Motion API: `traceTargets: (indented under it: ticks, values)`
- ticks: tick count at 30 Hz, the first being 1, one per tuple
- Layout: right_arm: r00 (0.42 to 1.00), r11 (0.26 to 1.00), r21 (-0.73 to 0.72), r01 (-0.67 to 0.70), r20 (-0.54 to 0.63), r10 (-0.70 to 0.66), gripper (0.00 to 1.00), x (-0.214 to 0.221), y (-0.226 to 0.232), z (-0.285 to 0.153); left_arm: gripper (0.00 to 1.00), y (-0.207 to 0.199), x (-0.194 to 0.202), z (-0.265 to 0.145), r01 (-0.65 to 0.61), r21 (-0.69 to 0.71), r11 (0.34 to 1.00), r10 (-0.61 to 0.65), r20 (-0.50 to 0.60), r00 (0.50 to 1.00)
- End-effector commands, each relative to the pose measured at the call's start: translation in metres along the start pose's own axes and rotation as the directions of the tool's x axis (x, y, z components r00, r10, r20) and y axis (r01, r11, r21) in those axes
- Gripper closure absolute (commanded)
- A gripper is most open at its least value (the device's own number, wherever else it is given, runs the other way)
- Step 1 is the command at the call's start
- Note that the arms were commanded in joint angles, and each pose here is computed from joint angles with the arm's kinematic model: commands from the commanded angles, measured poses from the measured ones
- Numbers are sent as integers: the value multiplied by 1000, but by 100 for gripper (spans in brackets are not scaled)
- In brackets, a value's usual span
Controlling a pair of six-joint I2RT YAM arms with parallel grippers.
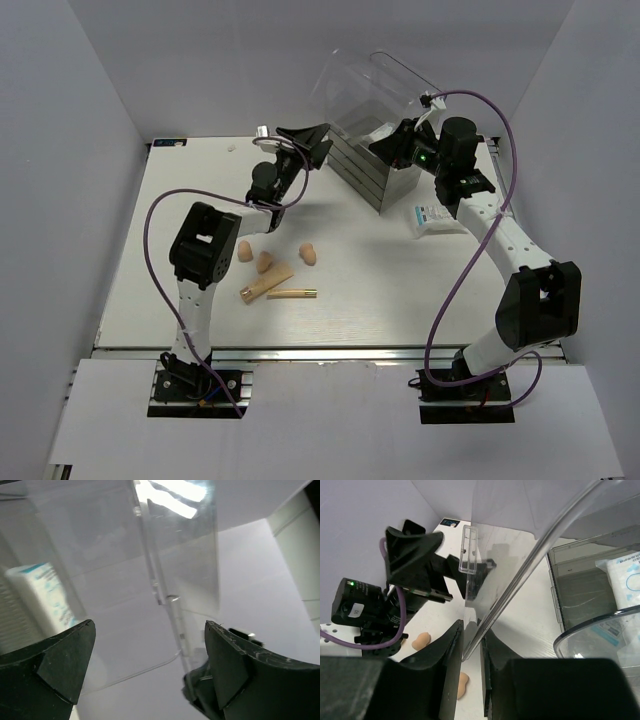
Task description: Organize the makeup
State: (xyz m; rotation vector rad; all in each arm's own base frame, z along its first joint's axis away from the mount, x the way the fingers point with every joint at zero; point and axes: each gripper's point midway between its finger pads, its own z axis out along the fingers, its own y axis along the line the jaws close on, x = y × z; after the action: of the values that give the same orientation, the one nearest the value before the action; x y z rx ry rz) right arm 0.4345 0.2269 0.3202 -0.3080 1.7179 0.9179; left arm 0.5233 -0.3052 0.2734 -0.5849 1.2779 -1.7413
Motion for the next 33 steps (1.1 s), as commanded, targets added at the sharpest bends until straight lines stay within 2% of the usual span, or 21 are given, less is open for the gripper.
traceTargets:
  ticks: [1,8,14,17,18,19,20,21,22,23,24,26,27,28,29,31,33]
  values:
    - [983,990,-77,119,146,-107,76,-56,37,-14,2,-61,-1,10,28,187,982,-24,-26,999]
    - [986,990,-79,115,134,-104,76,-51,37,-14,5,-84,-3,26,31,248,968,-23,-37,999]
    - [985,989,-82,121,131,-109,72,-50,38,-16,6,-87,-4,33,49,265,963,-39,-43,998]
    - [985,988,-85,131,121,-120,64,-47,39,-18,7,-93,-4,36,57,279,958,-46,-46,998]
    - [981,981,-102,167,112,-155,55,-45,42,-20,8,-95,-4,37,58,284,957,-46,-47,998]
    - [981,976,-114,185,84,-176,50,-38,42,-22,8,-100,-5,39,59,292,955,-47,-48,998]
    - [959,952,-127,279,78,-271,43,-35,44,-27,8,-102,-6,40,58,296,953,-45,-47,998]
    - [945,929,-174,327,54,-323,31,-26,50,-33,9,-105,-5,41,58,298,953,-45,-50,998]
    - [936,918,-196,346,1,-353,26,-9,49,-39,10,-110,-5,44,57,305,951,-43,-52,998]
    - [911,888,-223,403,5,-412,21,-6,55,-51,10,-112,-7,45,55,309,949,-42,-49,998]
    - [858,821,-278,498,19,-514,16,4,61,-59,11,-114,-6,45,56,311,949,-42,-51,998]
    - [814,772,-329,543,-19,-580,14,38,62,-84,12,-118,-8,47,57,309,949,-44,-49,998]
    - [751,706,-339,622,4,-660,13,46,60,-90,13,-121,-9,47,56,312,948,-44,-46,998]
    - [742,705,-343,621,-35,-670,12,71,50,-96,14,-121,-9,48,59,305,950,-47,-45,998]
    - [713,682,-321,658,-26,-700,11,71,49,-105,15,-123,-9,48,66,302,951,-54,-47,997]
    - [670,665,-260,700,-81,-738,10,81,25,-111,15,-128,-11,51,69,274,959,-57,-51,997]
    - [661,675,-221,704,-147,-736,11,90,1,-117,14,-134,-10,53,63,256,965,-49,-63,997]
